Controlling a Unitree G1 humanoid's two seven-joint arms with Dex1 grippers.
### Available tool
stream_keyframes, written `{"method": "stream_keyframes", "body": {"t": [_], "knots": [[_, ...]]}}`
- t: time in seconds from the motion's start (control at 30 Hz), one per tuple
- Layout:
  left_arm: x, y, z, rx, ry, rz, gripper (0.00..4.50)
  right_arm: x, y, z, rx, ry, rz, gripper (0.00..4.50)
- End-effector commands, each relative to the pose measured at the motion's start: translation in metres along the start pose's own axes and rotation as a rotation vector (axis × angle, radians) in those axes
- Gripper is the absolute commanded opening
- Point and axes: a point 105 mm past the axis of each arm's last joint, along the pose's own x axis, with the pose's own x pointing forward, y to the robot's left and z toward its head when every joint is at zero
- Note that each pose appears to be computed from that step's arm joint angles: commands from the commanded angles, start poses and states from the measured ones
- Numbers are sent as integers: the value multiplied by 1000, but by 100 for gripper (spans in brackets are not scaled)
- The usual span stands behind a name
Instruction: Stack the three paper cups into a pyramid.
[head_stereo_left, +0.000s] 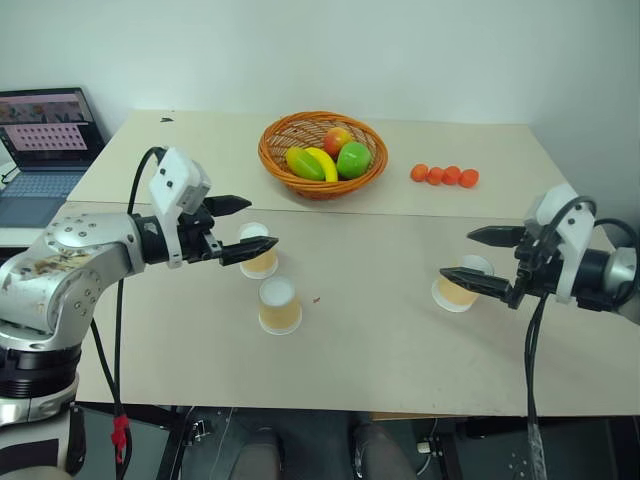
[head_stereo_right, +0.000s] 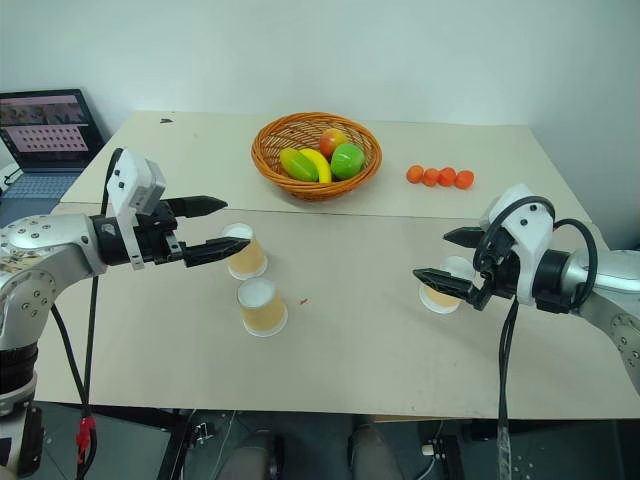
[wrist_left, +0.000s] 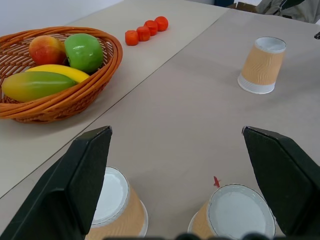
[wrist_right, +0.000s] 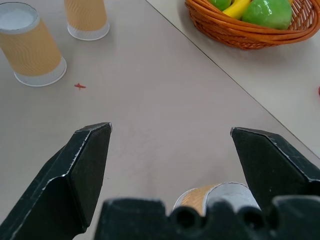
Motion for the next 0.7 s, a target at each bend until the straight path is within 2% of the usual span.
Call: {"method": "stream_keyframes", "body": {"t": [0.03,0.13,0.27,0.5,0.7], "knots": [[0,-3,15,56,-42,-22,445,-5,-4,11,-24,-36,-36,450],[2,-18,28,-24,-153,-114,445,-2,-4,15,-23,-49,-34,450],[-3,-22,33,-52,-194,-144,445,-1,-2,16,-20,-59,-9,450],[-12,-42,1,10,-37,-206,445,-4,-2,16,-1,-58,0,450],[-14,-29,-13,-2,-138,-42,445,-2,-2,10,17,-47,4,450]]}}
